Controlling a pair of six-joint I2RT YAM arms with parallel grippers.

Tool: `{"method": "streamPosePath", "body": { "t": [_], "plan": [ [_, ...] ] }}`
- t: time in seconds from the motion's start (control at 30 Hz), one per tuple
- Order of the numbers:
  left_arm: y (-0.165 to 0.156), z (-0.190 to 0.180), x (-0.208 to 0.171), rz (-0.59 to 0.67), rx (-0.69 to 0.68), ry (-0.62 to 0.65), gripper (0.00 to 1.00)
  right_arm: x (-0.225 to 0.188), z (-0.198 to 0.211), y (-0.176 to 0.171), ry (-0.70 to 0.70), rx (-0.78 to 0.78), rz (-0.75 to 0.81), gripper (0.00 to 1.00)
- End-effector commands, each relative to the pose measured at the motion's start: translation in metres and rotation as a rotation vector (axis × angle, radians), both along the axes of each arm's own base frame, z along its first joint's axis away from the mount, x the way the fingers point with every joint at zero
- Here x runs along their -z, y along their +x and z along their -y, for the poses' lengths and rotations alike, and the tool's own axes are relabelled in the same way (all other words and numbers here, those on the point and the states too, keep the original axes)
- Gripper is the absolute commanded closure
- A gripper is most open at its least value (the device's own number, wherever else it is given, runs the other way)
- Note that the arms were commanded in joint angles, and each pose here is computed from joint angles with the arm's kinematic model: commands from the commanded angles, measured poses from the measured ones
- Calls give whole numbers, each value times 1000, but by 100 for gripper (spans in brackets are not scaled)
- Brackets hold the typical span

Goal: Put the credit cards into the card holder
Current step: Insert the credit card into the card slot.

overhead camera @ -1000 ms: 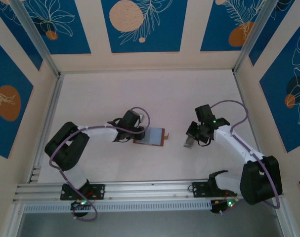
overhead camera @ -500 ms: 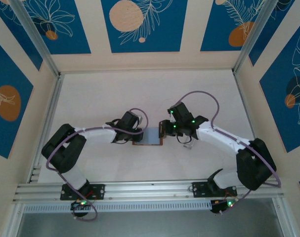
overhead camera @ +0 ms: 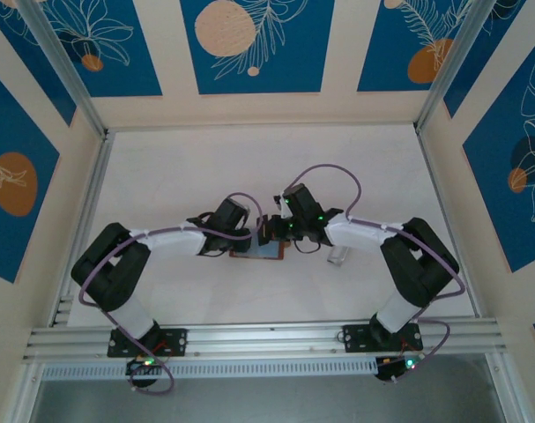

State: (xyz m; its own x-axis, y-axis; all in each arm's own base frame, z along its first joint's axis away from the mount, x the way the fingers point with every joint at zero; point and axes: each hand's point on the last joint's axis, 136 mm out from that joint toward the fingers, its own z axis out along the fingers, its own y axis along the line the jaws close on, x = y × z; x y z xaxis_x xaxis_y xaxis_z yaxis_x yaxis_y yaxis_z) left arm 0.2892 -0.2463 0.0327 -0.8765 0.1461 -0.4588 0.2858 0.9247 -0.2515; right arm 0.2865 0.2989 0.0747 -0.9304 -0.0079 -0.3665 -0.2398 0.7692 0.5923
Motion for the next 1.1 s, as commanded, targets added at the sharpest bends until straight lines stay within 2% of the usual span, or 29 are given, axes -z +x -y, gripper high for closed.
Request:
{"method": "streamPosePath", "body": {
  "t": [0.0, 0.6, 0.83, 1.07],
  "plan": [
    [0, -17, -2, -2, -25, 68, 79, -8, -12, 8, 0, -17, 42, 100],
    [6, -42, -7, 64, -63, 185, 76, 30, -9, 3, -83, -6, -33, 100],
    [0, -54, 7, 45, -83, 241, 76, 19, -12, 5, -63, -13, -17, 100],
    [-6, -59, 19, 22, -88, 253, 77, 1, -25, 8, 37, -35, 4, 100]
  ]
}}
